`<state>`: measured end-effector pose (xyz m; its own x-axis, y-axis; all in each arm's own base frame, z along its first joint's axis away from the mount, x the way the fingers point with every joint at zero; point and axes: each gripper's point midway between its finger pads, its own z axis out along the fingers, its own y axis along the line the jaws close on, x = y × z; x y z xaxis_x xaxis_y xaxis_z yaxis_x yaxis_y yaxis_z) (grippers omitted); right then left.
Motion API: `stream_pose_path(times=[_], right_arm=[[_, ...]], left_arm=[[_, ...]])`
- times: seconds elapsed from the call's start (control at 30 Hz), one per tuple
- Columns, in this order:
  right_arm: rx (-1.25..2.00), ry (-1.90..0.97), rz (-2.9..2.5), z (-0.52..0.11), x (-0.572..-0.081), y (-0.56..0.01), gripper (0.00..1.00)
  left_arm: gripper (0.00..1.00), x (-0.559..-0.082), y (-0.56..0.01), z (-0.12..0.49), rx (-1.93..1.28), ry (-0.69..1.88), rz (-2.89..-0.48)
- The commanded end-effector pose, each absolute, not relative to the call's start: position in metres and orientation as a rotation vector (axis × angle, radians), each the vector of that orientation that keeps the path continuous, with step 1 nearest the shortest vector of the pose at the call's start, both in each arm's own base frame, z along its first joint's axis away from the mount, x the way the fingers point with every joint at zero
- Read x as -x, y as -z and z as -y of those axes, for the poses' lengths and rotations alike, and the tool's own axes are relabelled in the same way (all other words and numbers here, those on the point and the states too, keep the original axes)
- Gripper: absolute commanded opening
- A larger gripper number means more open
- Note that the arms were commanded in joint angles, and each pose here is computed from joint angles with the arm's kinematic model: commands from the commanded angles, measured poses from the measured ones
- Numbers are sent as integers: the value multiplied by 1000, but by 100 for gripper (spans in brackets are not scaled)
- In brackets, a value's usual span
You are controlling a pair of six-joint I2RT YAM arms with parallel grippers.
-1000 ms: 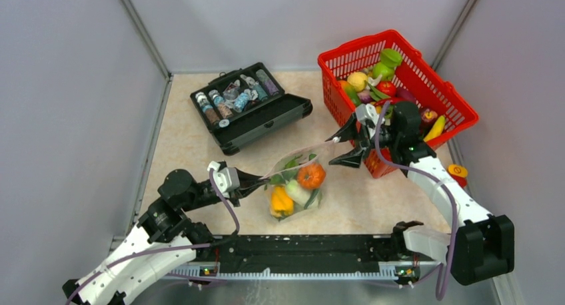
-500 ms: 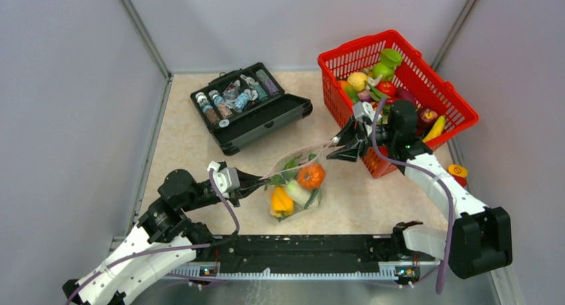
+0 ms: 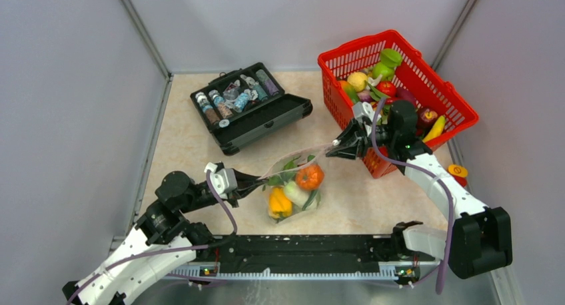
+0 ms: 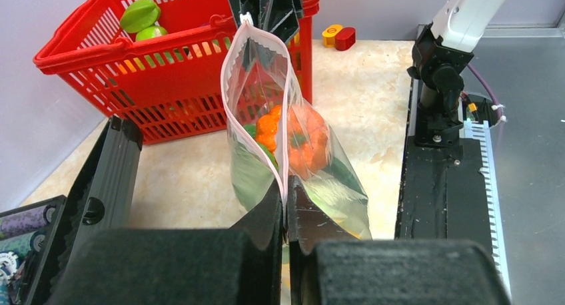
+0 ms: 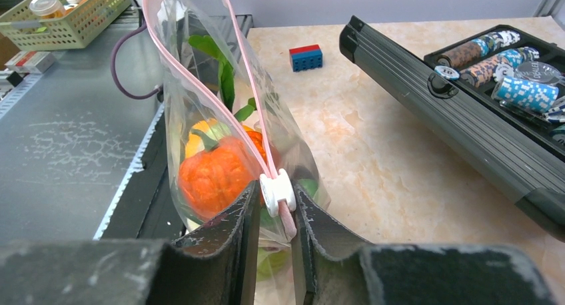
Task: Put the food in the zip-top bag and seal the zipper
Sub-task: Adjust the zipper food storage bag at the center of the board.
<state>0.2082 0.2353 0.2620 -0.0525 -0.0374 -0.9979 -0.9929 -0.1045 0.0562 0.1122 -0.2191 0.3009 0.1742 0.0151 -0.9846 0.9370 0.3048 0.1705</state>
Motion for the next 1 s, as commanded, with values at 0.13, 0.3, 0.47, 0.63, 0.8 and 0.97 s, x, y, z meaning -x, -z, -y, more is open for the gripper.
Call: stream_pose_path(times=[0.13,0.3,0.47,0.63,0.8,0.97], right_arm=[[1305,-1244,-1158,-235,-206,-276,16],[1299,-1238,-1157,-234,-204,-277,19],[1292,-1232,-1166,-234,-204,-274,19],[1286,-1239,-1176,-234,-205,-271,16],[1277,-1232,-1186,-234,-206,-269,16],[1264,-1225,-1199,-234,-208,-269,13]], left_arm=[[0,-113,-323,215,-1003,848,-1140],[0,-113,-323,215,-1004,849,-1140],[0,-113,-323,215,-1000,848,-1138],[0,-112,-324,214,-997,848,-1136],[0,-112,-324,214,-996,847,-1136],[0,-113,-323,214,-995,848,-1140]])
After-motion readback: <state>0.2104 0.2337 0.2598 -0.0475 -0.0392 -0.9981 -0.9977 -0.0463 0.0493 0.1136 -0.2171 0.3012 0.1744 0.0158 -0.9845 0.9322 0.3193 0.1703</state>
